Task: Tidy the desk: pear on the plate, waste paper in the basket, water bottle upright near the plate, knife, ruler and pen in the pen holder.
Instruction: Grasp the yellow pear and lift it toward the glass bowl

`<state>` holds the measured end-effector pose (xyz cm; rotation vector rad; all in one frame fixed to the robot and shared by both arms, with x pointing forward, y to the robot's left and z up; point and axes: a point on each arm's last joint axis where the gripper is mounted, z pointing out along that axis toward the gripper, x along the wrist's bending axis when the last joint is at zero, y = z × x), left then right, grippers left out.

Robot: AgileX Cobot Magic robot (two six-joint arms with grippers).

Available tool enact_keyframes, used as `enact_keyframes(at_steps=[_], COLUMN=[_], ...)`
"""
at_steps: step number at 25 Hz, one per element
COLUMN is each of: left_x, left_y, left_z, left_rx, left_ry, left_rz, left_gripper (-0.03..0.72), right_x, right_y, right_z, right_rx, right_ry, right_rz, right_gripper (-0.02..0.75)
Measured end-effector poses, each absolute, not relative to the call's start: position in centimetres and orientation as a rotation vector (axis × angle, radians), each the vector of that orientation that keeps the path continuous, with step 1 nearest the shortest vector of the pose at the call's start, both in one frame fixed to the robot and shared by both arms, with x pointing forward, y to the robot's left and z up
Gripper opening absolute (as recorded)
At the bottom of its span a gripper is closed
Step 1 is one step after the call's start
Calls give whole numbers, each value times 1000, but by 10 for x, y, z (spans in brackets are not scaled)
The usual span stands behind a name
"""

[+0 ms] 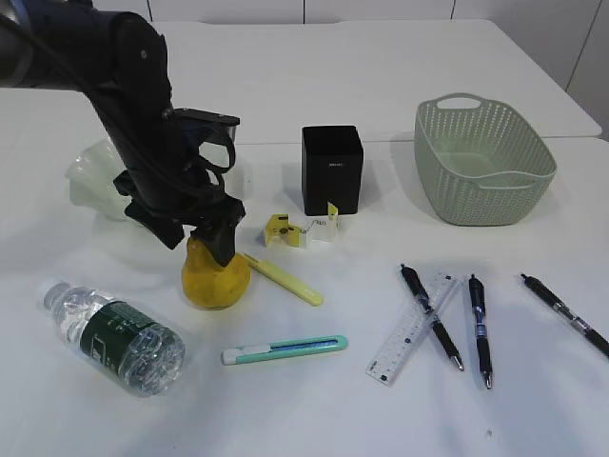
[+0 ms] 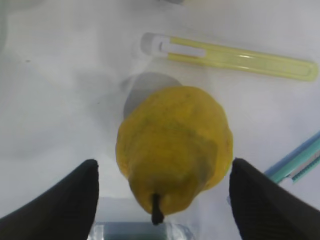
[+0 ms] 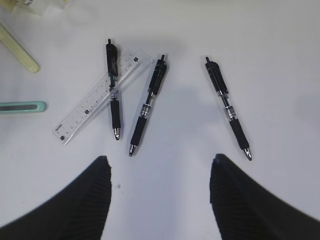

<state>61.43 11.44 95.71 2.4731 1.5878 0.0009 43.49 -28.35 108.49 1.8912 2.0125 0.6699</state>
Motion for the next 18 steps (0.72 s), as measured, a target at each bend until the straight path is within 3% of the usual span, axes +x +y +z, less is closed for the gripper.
enact_keyframes(at_steps=[6,18], left_x=[617,617], left_y=[112,111], left_z=[947,947], left_rx=[2465,2455], left_ry=[1600,1600], left_rz=[-20,-21], left_gripper=[568,372], right_x=[435,435], right_y=[-283,-283], right_z=[1085,1085], right_rx=[1892,1891], right_ry=[2013,2015], right_rz=[669,668], right_gripper=[461,461])
